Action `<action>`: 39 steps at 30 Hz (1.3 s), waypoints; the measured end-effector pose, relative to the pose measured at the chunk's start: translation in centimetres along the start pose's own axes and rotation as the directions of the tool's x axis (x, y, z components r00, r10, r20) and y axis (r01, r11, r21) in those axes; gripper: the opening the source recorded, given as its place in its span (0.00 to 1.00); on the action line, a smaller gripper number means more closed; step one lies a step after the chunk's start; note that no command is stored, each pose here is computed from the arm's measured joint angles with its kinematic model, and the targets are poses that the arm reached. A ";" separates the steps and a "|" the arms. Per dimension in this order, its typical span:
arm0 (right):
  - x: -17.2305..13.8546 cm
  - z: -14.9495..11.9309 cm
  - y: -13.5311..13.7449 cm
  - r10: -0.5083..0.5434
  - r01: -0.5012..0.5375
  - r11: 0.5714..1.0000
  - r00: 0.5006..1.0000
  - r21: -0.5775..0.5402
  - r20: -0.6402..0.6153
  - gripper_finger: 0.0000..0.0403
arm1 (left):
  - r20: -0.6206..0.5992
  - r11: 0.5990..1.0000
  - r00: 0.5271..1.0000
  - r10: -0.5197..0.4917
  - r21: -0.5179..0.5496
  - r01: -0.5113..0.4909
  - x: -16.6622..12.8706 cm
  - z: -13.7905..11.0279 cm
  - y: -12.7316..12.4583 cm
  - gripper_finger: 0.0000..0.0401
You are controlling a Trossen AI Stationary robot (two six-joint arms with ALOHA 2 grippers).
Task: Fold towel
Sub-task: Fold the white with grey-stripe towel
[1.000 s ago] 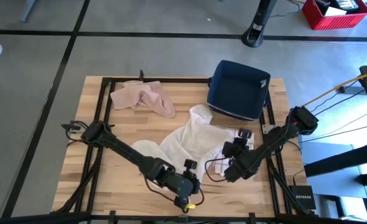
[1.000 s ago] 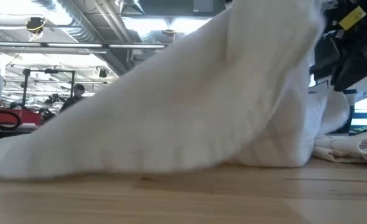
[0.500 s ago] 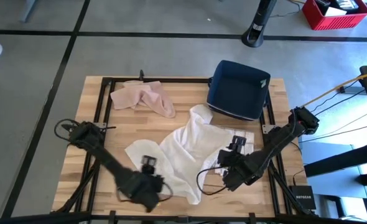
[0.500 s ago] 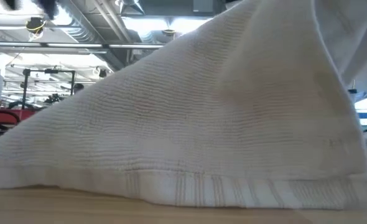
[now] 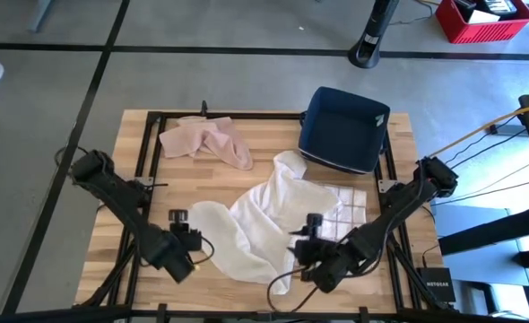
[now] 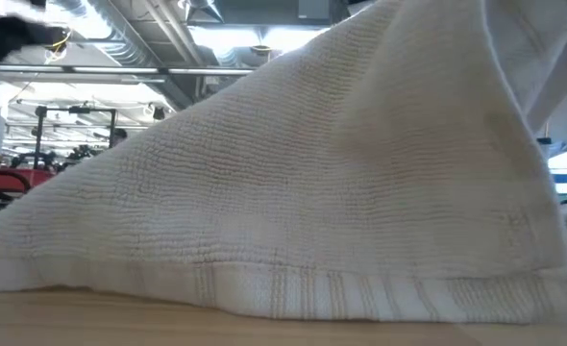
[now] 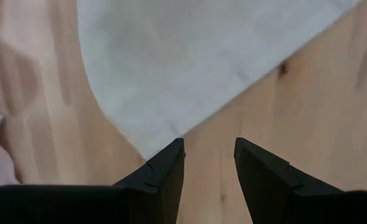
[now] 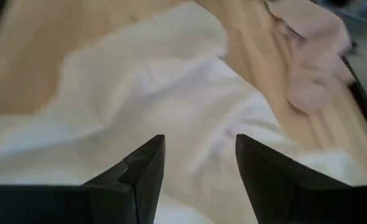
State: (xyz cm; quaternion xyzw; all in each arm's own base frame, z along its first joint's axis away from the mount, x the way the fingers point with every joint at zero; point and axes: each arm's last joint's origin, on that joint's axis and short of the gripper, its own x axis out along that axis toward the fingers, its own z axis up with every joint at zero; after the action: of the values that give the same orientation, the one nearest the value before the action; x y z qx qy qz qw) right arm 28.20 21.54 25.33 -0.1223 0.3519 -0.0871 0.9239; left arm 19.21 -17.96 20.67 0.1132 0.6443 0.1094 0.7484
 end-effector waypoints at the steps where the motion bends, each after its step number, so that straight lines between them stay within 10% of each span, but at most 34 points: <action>1: 0.3 0.1 0.4 0.014 -0.014 1.000 1.000 -0.007 0.016 0.49 | -0.013 1.000 1.000 0.001 0.008 -0.001 0.7 -0.5 0.4 0.33; 19: 4.4 -1.6 3.7 0.018 -0.018 0.998 1.000 -0.055 -0.005 0.49 | -0.059 0.965 0.995 0.077 0.256 -0.059 8.4 -3.7 2.5 0.33; 25: 4.3 -0.4 5.2 0.225 -0.221 0.974 0.972 -0.052 0.074 0.49 | -0.046 0.960 0.996 0.078 0.273 -0.062 8.6 -3.6 2.5 0.23; 30: 4.5 -0.7 6.9 0.336 -0.306 0.921 0.937 -0.242 0.094 0.49 | -0.034 0.964 0.997 0.069 0.258 -0.058 8.6 -3.5 2.4 0.03; 39: 1.8 0.0 9.0 0.302 -0.147 0.813 0.934 -0.564 0.191 0.49 | -0.021 0.973 0.997 0.079 0.220 -0.072 8.7 -3.4 2.4 0.01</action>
State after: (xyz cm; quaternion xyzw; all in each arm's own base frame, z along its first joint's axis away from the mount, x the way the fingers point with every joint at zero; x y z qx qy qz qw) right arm 30.18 29.74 21.64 -0.3458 0.2439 0.1440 0.8945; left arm 17.08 -12.92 12.78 0.2179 0.6586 0.0677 0.7171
